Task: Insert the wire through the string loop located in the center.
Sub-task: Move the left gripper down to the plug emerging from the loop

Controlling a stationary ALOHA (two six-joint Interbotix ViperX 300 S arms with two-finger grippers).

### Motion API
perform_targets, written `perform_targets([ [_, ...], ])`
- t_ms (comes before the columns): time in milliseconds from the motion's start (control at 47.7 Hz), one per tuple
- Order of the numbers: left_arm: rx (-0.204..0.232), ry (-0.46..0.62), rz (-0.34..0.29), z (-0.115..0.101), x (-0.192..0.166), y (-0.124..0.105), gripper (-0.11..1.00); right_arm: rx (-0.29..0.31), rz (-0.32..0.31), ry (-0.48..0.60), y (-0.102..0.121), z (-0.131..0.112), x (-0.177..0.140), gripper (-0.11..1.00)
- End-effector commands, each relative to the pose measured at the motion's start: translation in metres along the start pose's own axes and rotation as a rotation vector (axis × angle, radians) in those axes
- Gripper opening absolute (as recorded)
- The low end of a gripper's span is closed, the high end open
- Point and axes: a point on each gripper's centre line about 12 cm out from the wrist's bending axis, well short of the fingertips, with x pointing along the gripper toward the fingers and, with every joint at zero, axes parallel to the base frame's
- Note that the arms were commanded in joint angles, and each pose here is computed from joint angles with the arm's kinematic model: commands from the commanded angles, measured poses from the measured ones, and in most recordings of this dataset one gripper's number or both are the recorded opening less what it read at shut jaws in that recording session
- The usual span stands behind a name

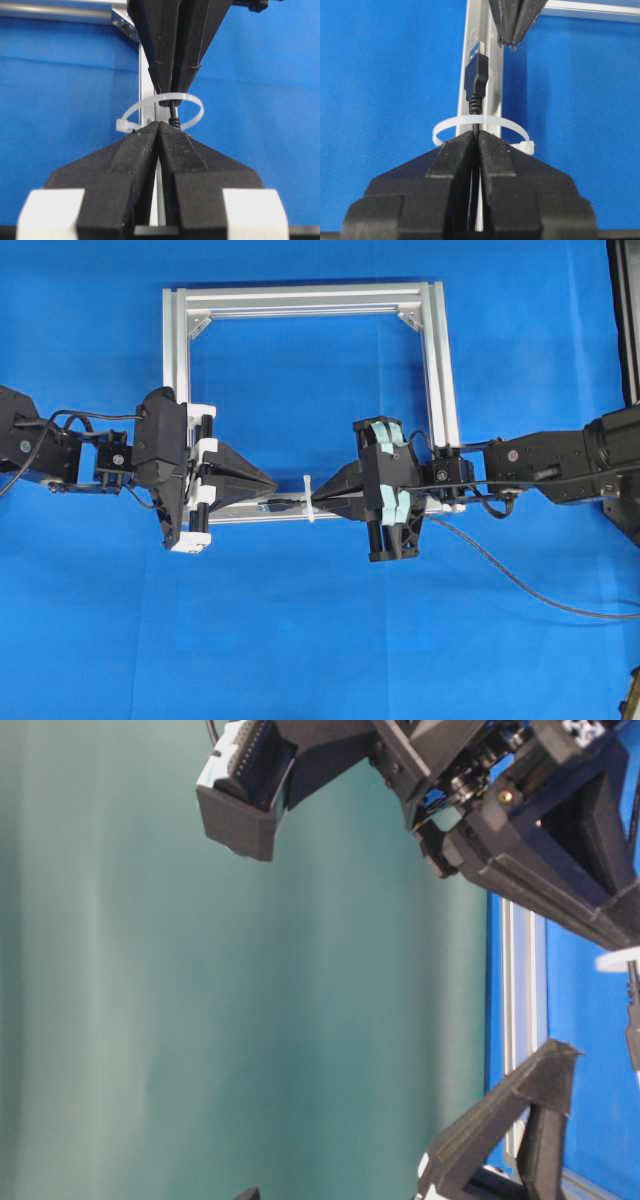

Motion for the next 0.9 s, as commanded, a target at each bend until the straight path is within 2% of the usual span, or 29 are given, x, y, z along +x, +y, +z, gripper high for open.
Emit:
perform_targets([
  [0,0.0,-0.036,-0.006,0.012,0.001,-0.002,0.0,-0.001,0.002,-0.035,0.0,0.01,-0.001,0.0],
  [168,-0.007,-0.033,-0.006,0.013,0.003,-0.002,0.01,-0.003,0.002,-0.035,0.0,0.01,-0.001,0.0],
  [210,-0.013,-0.027,-0.006,0.012,0.004,-0.002,0.04,-0.003,0.003,-0.035,0.001,0.01,-0.001,0.0],
  [315,-0.018,-0.01,-0.009,0.011,0.006,-0.004,0.28,-0.003,0.001,-0.034,0.0,0.01,-0.002,0.0],
  [461,-0.015,0.037,-0.017,0.009,0.01,-0.009,0.73,-0.003,0.001,-0.034,0.0,0.01,-0.002,0.0],
  [545,-0.013,0.053,-0.022,0.008,0.013,-0.011,0.9,-0.003,0.002,-0.035,0.0,0.01,-0.001,0.0],
  [608,-0.012,0.058,-0.025,0.009,0.016,-0.013,0.93,-0.003,0.002,-0.035,0.0,0.01,-0.001,0.0],
  [881,-0.014,0.057,-0.021,0.011,0.019,-0.012,0.91,-0.001,-0.001,-0.034,-0.001,0.01,-0.001,0.0],
])
